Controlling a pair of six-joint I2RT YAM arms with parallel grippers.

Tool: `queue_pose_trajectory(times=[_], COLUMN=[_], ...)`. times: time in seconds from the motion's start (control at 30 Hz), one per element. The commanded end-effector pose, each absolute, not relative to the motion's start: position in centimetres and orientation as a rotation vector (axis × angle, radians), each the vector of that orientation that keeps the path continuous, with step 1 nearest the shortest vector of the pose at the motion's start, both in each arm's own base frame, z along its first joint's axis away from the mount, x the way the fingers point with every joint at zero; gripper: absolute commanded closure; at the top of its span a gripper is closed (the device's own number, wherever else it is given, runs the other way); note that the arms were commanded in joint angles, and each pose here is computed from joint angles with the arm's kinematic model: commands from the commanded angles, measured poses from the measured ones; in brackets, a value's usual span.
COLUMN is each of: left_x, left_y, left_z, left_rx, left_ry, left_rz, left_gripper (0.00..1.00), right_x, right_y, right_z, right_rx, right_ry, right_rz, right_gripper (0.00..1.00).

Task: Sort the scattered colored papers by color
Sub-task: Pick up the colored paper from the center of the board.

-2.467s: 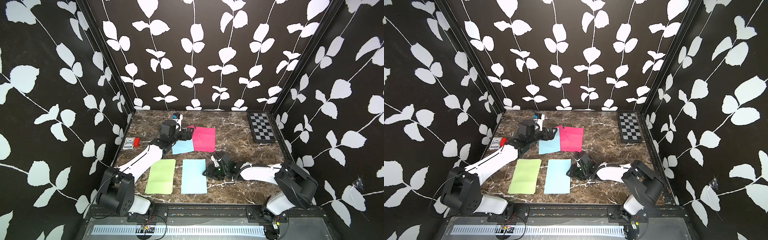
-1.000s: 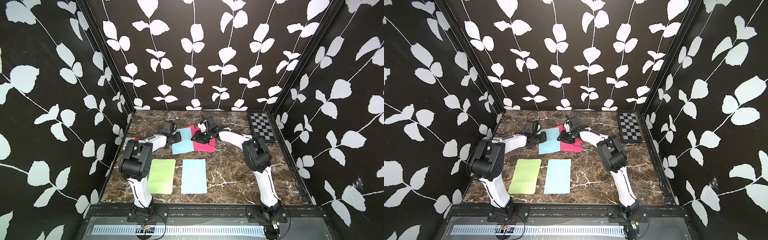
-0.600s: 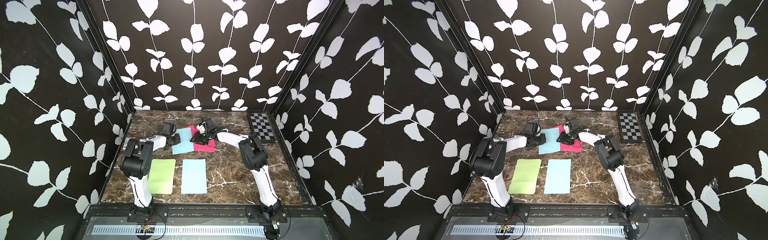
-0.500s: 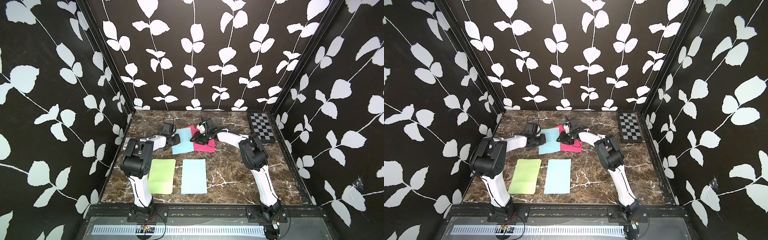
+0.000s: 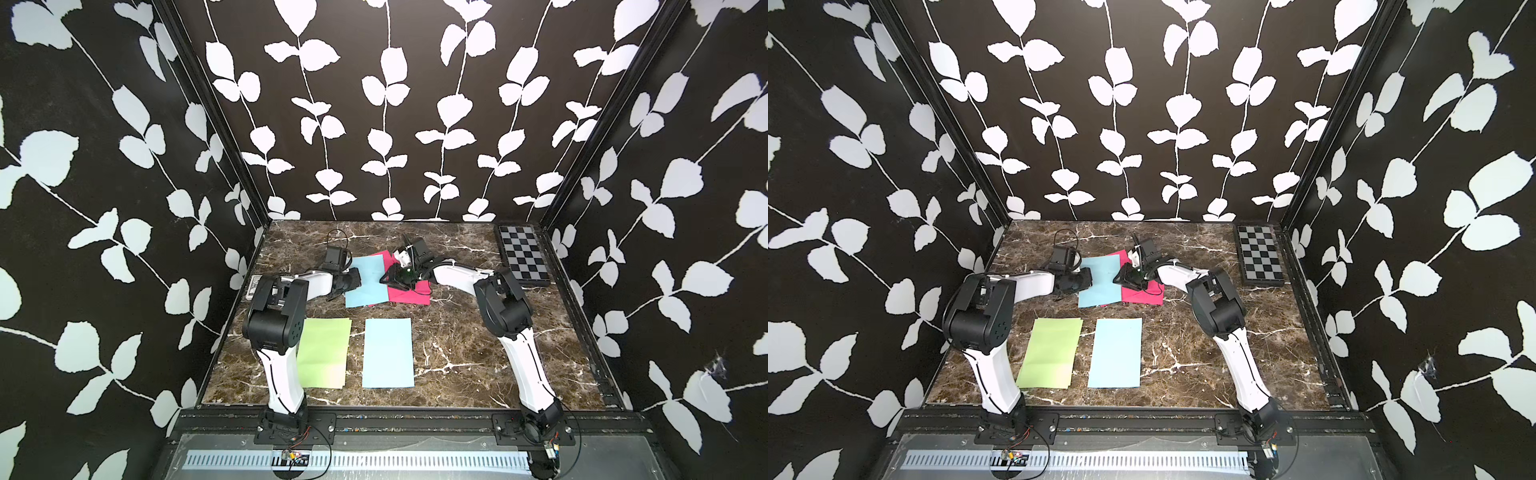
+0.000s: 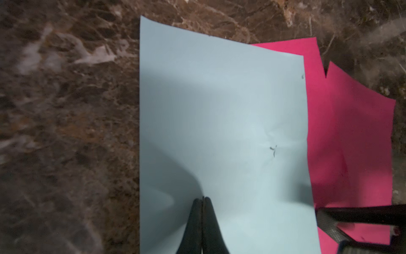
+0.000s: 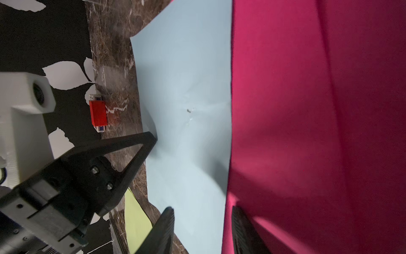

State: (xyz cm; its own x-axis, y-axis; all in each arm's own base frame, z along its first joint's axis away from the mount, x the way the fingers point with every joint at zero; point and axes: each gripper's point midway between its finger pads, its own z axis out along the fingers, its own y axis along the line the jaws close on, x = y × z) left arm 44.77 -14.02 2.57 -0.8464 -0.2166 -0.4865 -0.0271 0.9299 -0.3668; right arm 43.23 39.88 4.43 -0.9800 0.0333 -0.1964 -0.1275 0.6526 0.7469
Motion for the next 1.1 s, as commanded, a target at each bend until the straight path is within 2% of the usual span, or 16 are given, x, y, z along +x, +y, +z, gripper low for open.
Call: queue_pose_trajectory(times=[0.0, 0.47, 0.8, 1.07], left_x=[43.4, 43.4, 43.2, 43.4], left_y=[-13.5, -13.7, -13.9, -14.3], left_z=[0.5, 0.5, 0.5, 0.3], left_rx=[-0.201, -0.153, -0.050, 0.003], left_ry=[2.622, 2.636, 2.673, 2.692], left_rz=[-0.459, -0.464, -0.441, -0.451], left_gripper=[1.00, 1.00, 1.00, 1.00], right_x=[43.3, 44.8, 44.4, 43.8], right_y=[40.1, 41.1, 41.0, 41.5], right_z=[3.5, 3.8, 2.6, 2.9], right_rx=[-0.040, 0.034, -0.023, -0.083], right_ry=[2.669, 2.588, 2.647, 2.646], right_rz=[1.292, 1.440, 1.433, 1.481], right_gripper=[0.57, 0.58, 0.73, 0.77])
